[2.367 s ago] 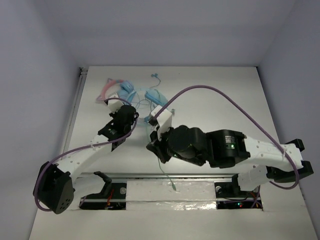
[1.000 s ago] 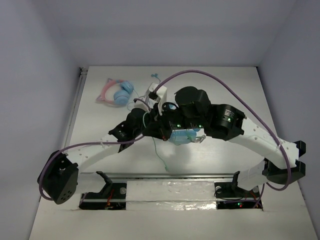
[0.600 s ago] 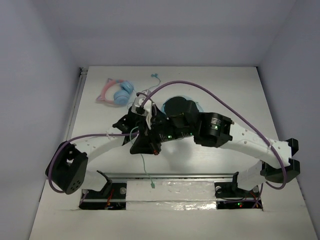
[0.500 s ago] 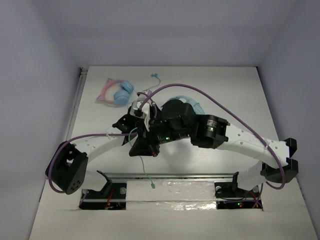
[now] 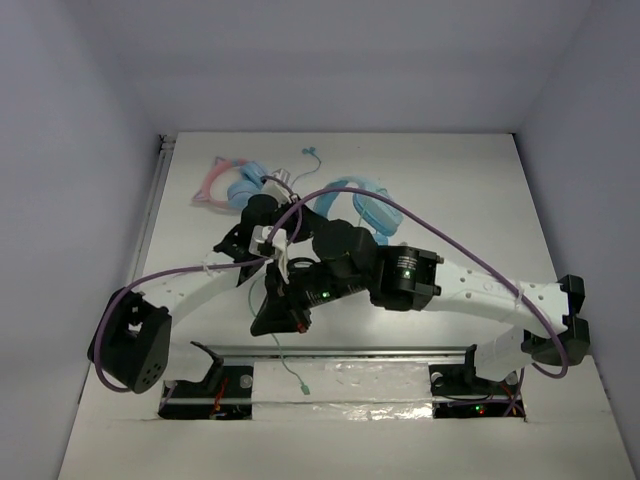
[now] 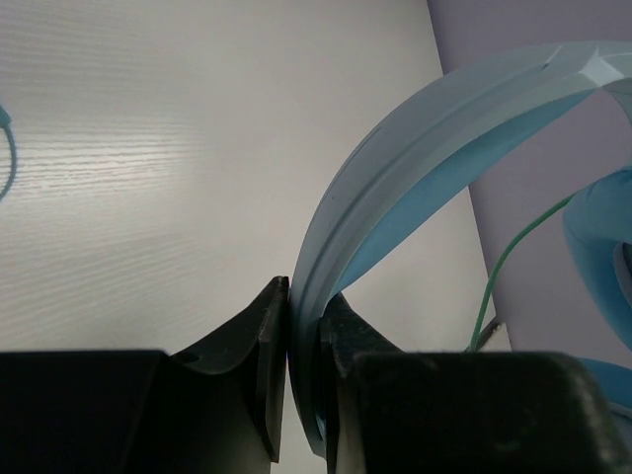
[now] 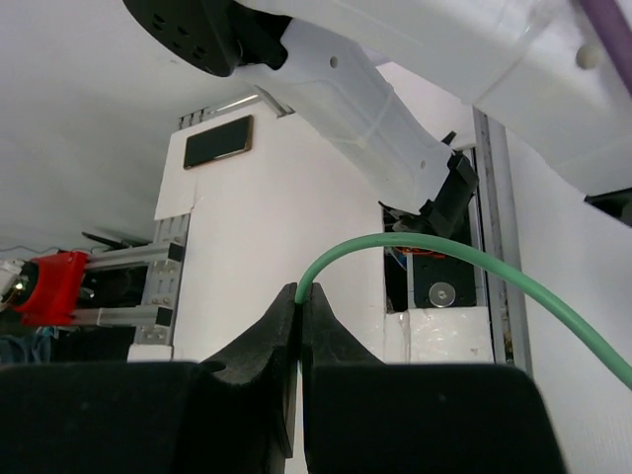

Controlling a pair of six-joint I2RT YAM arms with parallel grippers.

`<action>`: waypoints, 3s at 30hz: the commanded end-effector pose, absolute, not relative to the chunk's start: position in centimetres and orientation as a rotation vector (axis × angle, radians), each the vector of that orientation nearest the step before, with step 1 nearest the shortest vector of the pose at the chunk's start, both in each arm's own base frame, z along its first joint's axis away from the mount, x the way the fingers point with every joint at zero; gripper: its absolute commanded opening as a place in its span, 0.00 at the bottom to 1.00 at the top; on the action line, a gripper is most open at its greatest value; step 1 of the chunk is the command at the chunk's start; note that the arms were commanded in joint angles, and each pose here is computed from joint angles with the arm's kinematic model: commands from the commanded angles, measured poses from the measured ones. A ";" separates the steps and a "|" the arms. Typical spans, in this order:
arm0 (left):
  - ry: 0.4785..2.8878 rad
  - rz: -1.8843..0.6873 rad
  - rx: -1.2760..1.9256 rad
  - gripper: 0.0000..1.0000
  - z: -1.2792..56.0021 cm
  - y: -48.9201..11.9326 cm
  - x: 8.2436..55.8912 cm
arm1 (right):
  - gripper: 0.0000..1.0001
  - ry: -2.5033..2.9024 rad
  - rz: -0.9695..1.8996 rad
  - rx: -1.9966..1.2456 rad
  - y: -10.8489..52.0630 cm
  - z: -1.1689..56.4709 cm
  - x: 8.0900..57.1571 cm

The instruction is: Wrap the headphones

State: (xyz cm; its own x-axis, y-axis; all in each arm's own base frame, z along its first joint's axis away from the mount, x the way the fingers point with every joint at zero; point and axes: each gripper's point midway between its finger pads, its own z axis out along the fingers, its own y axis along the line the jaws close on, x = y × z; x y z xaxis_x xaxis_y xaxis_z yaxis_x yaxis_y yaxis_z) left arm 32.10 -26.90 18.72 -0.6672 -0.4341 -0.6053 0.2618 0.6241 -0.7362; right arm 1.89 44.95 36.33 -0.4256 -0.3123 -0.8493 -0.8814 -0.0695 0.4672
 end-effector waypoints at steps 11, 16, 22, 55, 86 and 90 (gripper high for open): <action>2.086 -1.122 0.218 0.00 16.2 -30.2 25.9 | 0.00 1.556 1.404 -1.220 45.7 40.3 4.7; 2.097 -1.090 0.323 0.00 15.4 -29.2 23.3 | 0.00 1.582 1.352 -1.174 43.1 41.0 8.0; 2.114 -1.148 0.385 0.00 13.8 -28.3 19.8 | 0.00 1.511 1.363 -1.079 38.6 43.7 11.1; 2.119 -1.194 0.416 0.00 15.7 -28.3 15.8 | 0.00 1.521 0.696 0.353 18.3 39.5 31.9; 2.072 -1.232 0.429 0.00 22.7 -30.2 17.0 | 0.65 1.826 0.406 0.641 12.7 19.4 40.6; 2.104 -1.082 0.351 0.00 22.9 -29.2 19.1 | 0.63 1.834 0.529 0.505 14.7 21.4 39.6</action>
